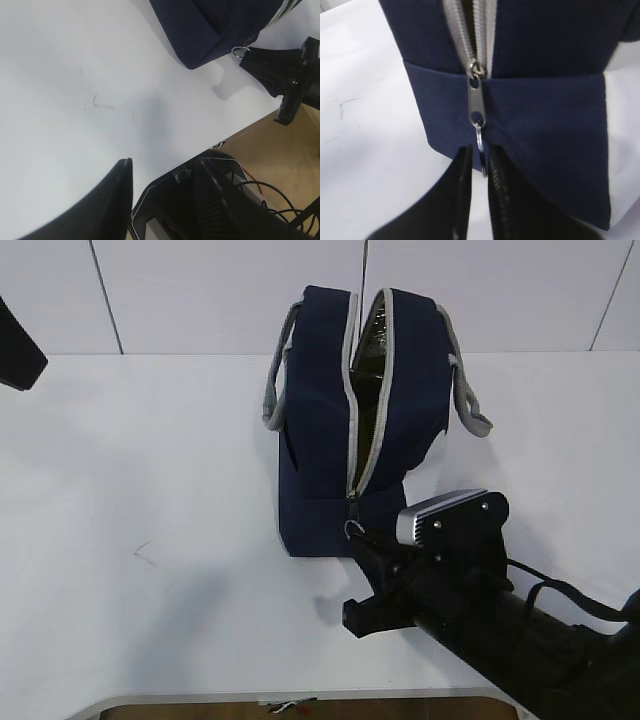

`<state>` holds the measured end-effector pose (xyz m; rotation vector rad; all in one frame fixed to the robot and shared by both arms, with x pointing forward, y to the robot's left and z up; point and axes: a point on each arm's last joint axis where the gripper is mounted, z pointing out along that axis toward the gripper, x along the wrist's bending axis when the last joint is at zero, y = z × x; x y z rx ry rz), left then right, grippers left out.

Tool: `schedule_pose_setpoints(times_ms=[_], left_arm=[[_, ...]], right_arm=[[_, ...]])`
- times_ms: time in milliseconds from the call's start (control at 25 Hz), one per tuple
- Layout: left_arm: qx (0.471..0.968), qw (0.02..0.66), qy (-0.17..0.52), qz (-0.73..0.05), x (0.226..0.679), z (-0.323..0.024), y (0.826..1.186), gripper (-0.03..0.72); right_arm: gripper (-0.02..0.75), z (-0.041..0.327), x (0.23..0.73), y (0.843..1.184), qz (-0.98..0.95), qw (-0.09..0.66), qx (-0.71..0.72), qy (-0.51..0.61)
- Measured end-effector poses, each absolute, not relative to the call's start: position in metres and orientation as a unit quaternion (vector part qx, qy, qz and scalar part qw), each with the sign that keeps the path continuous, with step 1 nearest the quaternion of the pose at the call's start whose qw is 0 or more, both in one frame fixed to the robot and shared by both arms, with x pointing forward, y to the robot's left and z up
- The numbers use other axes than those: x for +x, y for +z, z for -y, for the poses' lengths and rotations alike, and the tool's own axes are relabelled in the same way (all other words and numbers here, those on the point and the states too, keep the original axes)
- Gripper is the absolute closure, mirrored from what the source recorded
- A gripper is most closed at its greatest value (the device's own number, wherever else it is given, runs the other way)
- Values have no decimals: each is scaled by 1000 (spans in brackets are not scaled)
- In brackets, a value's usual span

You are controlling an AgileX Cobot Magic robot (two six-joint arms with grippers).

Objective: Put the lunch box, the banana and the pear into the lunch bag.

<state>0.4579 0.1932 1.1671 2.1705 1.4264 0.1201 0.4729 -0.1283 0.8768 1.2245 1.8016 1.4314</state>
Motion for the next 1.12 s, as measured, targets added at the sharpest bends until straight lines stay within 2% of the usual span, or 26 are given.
schedule_pose_setpoints(times_ms=[120, 240, 720, 1120], left_arm=[[804, 267, 45, -529, 458, -193, 1167, 377], [804, 268, 44, -529, 458, -193, 1167, 378], [803, 270, 40, -530, 458, -192, 1167, 384], [803, 270, 40, -530, 458, -192, 1167, 385]], right_arm=[[680, 128, 473, 877, -667, 264, 453, 530], [713, 128, 473, 876, -668, 264, 454, 528], [726, 130, 471, 876, -668, 255, 463, 524], [725, 137, 458, 916, -667, 235, 473, 525]])
